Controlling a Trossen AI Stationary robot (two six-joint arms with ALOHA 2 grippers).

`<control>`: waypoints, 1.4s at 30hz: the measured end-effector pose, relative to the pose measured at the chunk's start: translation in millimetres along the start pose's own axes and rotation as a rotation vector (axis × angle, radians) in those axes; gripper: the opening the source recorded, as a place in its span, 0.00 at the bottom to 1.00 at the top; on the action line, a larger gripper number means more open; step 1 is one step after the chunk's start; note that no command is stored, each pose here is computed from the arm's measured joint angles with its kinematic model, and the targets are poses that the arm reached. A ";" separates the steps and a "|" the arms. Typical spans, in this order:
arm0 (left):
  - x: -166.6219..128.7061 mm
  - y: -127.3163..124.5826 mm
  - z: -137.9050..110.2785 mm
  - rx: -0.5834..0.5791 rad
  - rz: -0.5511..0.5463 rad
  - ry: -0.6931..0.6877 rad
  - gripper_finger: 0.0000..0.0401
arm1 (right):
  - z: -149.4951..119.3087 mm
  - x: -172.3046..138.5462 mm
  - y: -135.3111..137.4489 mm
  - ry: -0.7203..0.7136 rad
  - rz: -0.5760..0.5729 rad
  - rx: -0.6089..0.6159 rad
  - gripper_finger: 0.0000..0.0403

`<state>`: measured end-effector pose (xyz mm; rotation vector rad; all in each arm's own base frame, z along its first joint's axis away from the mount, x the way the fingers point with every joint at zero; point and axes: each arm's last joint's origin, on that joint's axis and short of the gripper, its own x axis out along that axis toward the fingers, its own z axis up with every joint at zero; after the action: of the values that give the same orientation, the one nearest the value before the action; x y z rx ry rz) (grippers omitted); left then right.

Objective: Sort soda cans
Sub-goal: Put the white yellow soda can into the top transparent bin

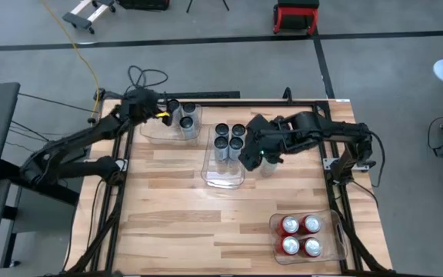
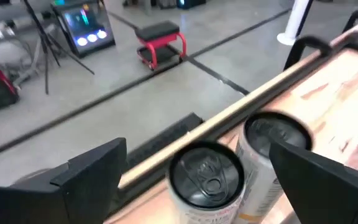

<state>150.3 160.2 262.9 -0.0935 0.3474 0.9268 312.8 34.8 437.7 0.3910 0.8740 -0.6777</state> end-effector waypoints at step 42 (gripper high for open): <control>-117.1 -23.1 25.0 -0.258 -0.411 -0.141 0.98 | -78.7 126.9 -88.4 0.509 0.045 0.055 0.99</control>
<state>110.7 62.3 323.7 -0.3229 0.0698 0.5626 265.2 -32.9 285.1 0.6464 1.3252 -0.5686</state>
